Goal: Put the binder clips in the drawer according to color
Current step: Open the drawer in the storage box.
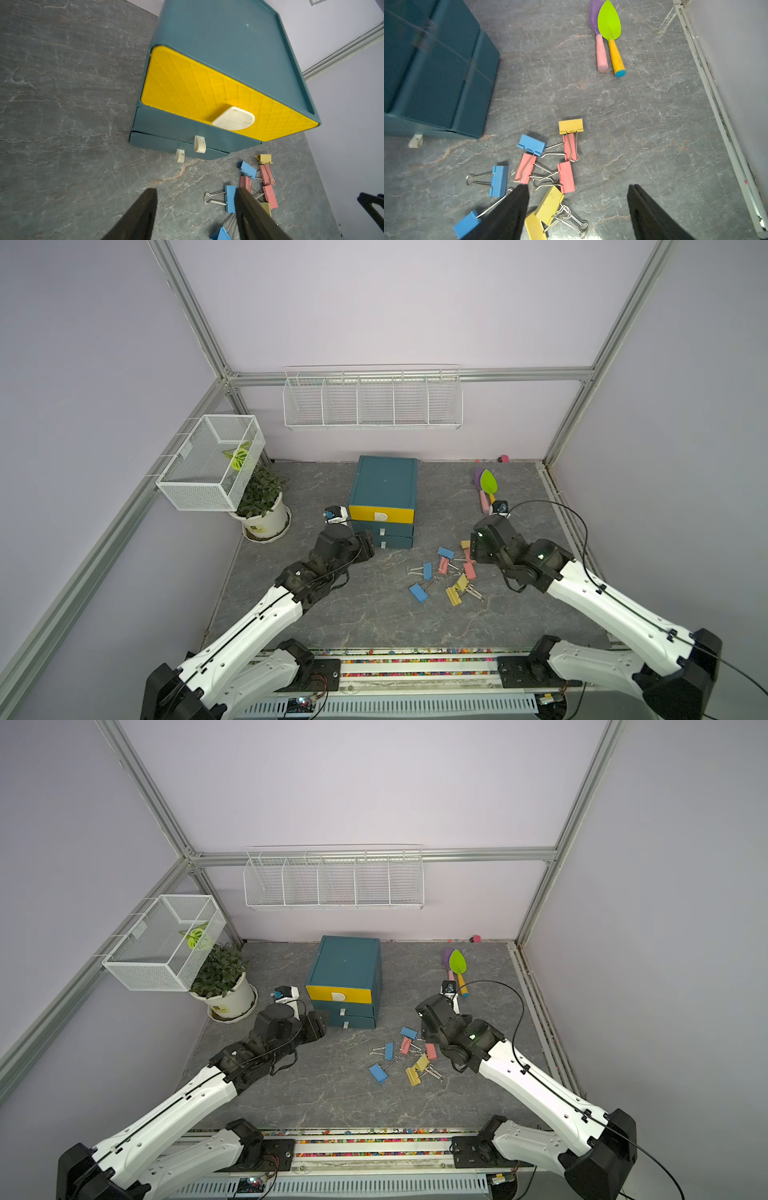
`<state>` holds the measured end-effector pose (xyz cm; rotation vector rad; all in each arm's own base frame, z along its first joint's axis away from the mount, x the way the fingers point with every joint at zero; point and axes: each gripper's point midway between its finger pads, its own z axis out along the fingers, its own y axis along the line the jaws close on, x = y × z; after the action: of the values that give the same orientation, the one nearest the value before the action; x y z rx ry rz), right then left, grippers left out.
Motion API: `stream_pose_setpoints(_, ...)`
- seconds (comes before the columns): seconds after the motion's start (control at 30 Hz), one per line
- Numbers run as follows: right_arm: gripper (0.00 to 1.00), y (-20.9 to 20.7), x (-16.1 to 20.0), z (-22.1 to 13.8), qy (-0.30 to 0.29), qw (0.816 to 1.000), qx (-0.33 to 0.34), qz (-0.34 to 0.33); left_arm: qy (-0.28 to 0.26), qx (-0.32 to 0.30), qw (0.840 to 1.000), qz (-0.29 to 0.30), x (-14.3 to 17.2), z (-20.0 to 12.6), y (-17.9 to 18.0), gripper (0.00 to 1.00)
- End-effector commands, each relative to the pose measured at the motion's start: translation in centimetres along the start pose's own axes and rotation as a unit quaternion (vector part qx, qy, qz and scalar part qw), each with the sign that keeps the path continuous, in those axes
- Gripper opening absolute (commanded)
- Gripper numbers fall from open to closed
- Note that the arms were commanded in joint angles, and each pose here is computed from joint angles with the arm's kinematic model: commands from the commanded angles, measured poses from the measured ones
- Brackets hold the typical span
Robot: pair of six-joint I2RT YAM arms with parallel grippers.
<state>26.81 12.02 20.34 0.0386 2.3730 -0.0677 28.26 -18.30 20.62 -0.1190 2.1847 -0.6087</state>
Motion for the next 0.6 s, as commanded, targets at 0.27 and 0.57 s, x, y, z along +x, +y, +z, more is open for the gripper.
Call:
stream_pose_setpoints(0.27, 0.80, 0.0, -0.5, -0.9, -0.011, 0.999, -0.008, -0.029, -0.012, -0.017, 0.998, 0.067, -2.4, 2.0, -3.6, 0.64)
stream_pose_setpoints(0.57, 0.82, 0.0, -0.9, -1.0, -0.020, 0.999, -0.012, -0.027, 0.003, -0.054, 0.993, 0.105, -2.7, 4.1, -3.7, 0.70)
